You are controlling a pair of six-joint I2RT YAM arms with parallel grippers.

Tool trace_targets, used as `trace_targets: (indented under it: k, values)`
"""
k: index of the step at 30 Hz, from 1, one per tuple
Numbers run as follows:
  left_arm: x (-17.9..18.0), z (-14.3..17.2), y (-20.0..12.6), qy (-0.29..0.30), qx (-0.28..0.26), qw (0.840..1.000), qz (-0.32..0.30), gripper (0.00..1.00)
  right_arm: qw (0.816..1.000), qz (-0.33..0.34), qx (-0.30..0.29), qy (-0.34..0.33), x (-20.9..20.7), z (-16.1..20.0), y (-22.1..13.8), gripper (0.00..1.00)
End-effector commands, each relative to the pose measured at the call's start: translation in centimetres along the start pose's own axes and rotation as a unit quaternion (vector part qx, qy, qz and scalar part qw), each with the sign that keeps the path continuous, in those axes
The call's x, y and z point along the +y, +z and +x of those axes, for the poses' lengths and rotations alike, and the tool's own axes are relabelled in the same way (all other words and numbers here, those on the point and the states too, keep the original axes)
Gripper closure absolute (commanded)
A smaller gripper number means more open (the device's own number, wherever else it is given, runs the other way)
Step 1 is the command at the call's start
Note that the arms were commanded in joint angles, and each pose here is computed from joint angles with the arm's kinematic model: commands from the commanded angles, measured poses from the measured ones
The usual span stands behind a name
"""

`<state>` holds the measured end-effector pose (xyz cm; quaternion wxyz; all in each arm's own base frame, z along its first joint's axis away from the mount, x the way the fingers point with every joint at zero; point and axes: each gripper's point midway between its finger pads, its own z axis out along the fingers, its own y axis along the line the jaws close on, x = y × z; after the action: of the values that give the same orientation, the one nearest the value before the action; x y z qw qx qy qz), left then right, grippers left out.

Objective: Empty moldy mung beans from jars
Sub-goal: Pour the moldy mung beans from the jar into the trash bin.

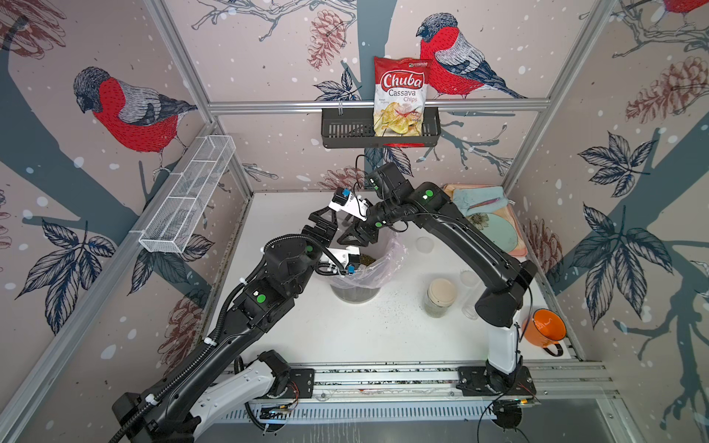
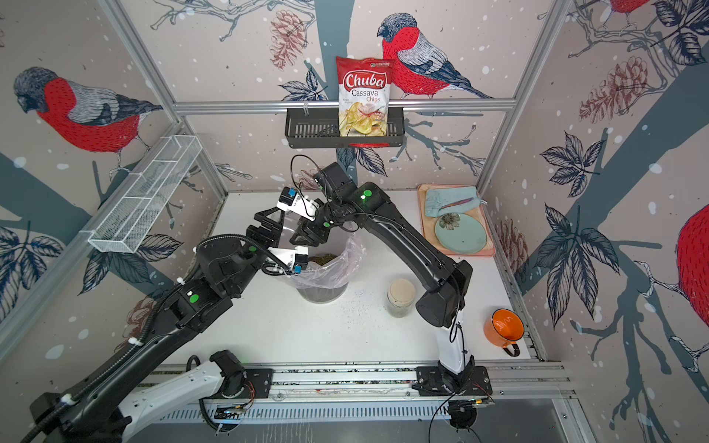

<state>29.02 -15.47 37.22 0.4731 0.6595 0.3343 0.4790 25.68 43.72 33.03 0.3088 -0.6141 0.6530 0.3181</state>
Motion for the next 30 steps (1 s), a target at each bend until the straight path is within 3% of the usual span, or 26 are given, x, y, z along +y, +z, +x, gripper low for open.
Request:
trace_targets:
  k: [1,8,15,18,22,30]
  values:
    - [1.2,1.1,-0.4,0.001,0.026,0.999,-0.025,0.02,1.000,0.009,-0.003,0.005,-0.4,-0.1,-0.6,0.53]
    - [0.6,1.8,-0.9,-0.030,0.043,0.998,-0.031,0.02,1.000,0.024,-0.006,0.014,-1.4,-0.1,-0.7,0.53]
    - [4.4,2.2,-2.4,-0.159,0.014,0.982,-0.102,0.02,0.998,0.047,-0.030,0.026,-2.5,-0.8,-1.2,0.49]
    - [7.0,3.4,-3.3,-0.245,0.010,0.960,-0.133,0.02,0.997,0.056,-0.045,0.033,-2.8,-1.0,-1.5,0.50]
    - [11.0,5.0,-5.2,-0.352,-0.013,0.918,-0.183,0.02,0.995,0.057,-0.073,0.037,-2.5,-1.7,-2.1,0.51]
    - [15.6,7.6,-8.0,-0.549,-0.058,0.803,-0.222,0.02,0.994,0.045,-0.092,0.050,-2.0,-2.2,-2.0,0.51]
